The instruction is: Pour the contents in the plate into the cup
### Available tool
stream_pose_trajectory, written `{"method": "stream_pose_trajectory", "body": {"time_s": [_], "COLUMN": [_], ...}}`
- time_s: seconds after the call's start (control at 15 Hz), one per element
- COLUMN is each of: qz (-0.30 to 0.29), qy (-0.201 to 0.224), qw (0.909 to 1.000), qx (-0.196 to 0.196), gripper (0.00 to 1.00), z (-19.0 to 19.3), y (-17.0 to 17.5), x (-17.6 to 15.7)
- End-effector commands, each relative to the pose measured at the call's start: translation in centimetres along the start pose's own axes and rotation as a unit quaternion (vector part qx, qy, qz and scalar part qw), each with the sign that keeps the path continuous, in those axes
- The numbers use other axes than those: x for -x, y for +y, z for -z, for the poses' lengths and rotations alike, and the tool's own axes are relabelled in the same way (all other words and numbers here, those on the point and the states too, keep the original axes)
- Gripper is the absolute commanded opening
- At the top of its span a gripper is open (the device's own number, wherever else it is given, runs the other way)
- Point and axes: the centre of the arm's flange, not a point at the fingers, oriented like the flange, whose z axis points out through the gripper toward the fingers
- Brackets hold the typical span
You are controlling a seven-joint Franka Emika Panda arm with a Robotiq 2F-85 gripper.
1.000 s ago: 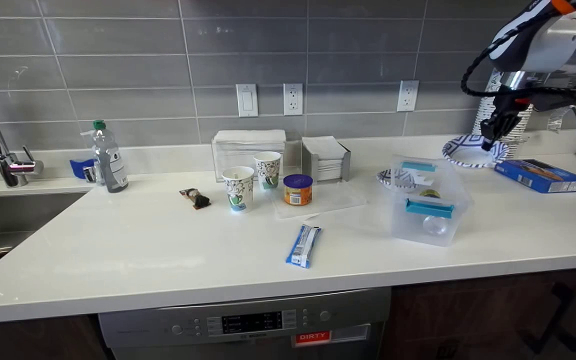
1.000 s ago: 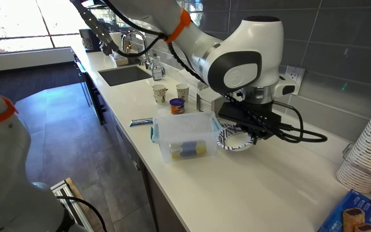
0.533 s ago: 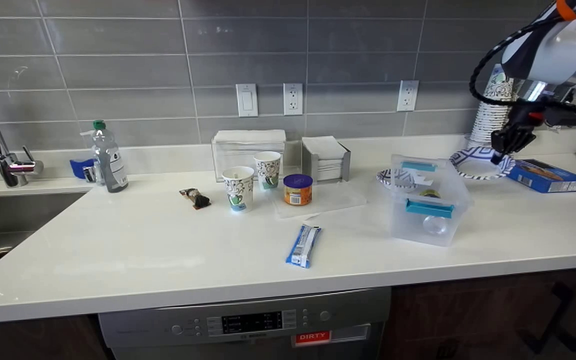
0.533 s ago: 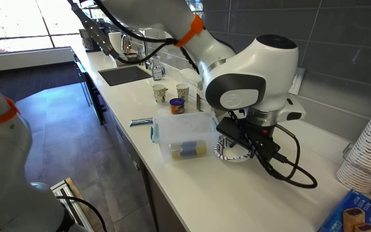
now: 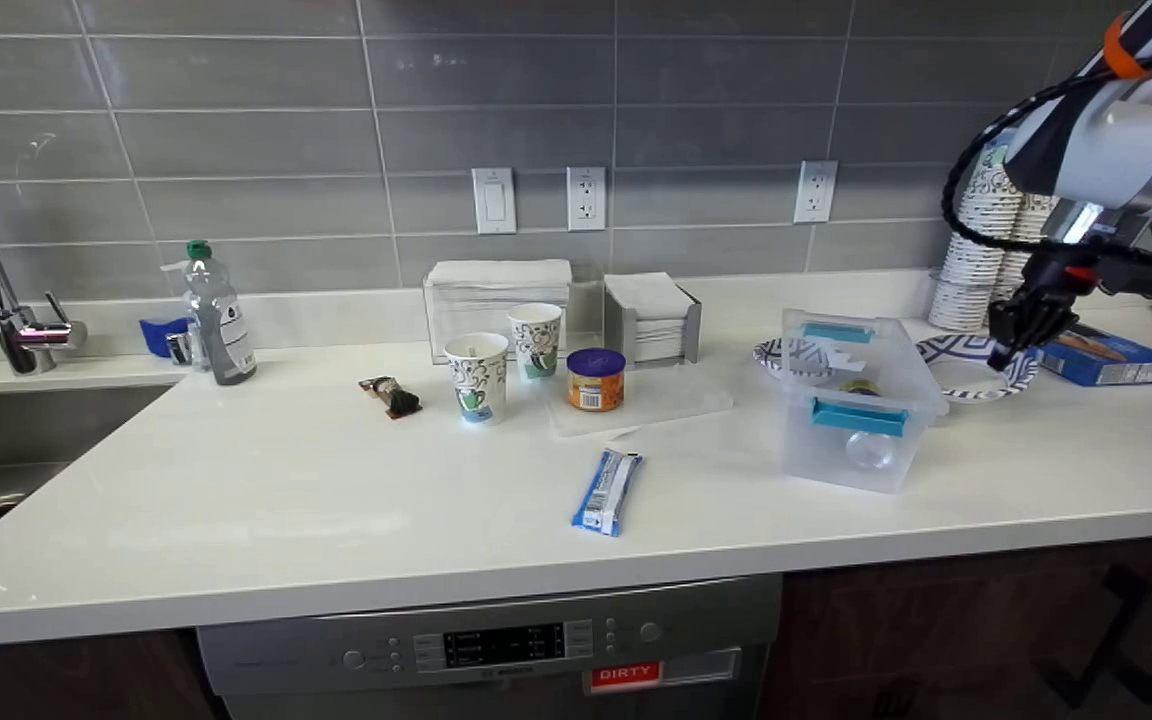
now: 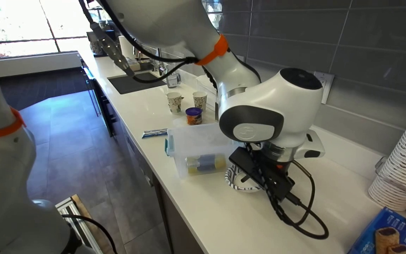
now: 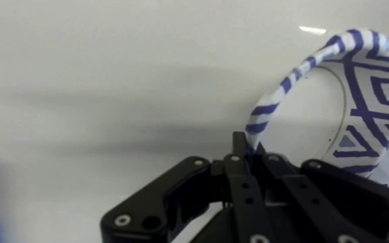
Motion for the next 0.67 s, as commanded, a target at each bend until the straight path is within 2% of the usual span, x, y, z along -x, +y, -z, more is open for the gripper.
{"method": "stream_pose_trajectory", "body": {"time_s": [0.0,0.07,0.13,0.2,0.27,0.4,0.6], "qz": [0.007,0.009,0.013,0.016,0.021,0.036,0.075], "qy": [-0.010,-0.013,-0.014,-0.016,-0.018,-0.013,0.000], "qw": [0.9999,0.9999,0.9998,0.9997,0.9995,0.9983,0.9898], "qx": [-0.005,-0.007,-0.003,0.000,0.013,0.043,0.121], "gripper": [0.01,0.01,0.29,0.30,0.36,0.51,0.74], "z": [-2.1,-2.4,-2.5,-2.3,-2.0,-0.1,3.9], "y": [-0.3,-0.3,-0.3,-0.3,-0.1,0.6,1.6], "x": [0.9,1.0,0.9,0.8,0.5,-0.5,-2.3]}}
